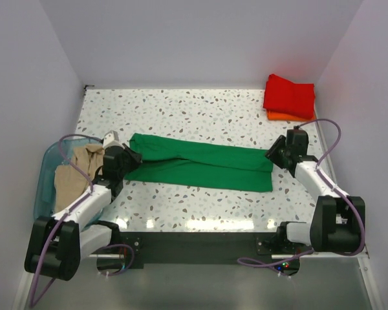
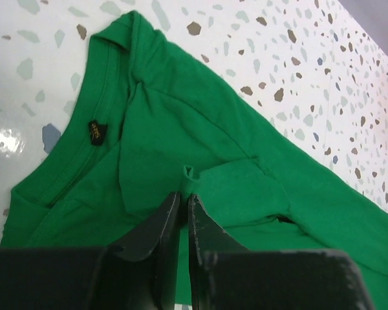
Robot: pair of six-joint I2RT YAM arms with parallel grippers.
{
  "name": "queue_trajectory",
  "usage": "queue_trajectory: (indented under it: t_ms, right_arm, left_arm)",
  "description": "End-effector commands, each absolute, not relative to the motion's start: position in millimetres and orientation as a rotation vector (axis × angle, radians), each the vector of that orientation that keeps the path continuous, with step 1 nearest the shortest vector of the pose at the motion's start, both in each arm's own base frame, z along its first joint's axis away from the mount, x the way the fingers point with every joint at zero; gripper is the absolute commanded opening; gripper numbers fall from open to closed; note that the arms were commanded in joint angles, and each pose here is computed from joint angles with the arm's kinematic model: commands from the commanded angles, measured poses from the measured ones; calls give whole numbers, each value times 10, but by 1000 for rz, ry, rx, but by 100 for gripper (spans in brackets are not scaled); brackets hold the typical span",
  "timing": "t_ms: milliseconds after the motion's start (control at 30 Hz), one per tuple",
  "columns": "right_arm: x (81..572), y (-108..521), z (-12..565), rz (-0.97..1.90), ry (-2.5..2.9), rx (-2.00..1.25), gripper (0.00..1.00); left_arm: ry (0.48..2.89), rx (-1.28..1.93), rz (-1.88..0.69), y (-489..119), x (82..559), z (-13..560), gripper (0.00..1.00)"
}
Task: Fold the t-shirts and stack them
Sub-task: Fold the tshirt
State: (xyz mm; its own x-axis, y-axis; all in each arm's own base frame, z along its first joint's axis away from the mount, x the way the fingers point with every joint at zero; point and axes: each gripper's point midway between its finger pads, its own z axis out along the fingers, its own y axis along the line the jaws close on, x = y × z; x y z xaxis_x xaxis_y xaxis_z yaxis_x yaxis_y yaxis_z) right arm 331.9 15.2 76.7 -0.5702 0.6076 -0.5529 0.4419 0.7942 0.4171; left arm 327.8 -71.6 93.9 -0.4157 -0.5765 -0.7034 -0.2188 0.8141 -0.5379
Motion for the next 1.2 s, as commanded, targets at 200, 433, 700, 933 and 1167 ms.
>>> queue_trajectory:
  t_ms: [200,433,700,933,1167]
  right_arm:
    - [3359,433,771,372,2277,666,42]
    - [3450,565,790,341,2334,551,43]
    - [3703,708,786,217,2426,434,43]
    - [3713,729,552,142,2487,431,43]
    - [3536,693,244,118,2540,492,43]
  left_arm:
    - [1982,-674,-520,-725,3055,750,42]
    - [1899,-675,-547,-713,3090,1077,52]
    - [1925,-684,-480,-807,3304,1318,34]
    - [2083,-747,-381,-1048,3447,860,13]
    - [2207,-822,-306,-1100,3521,308,7]
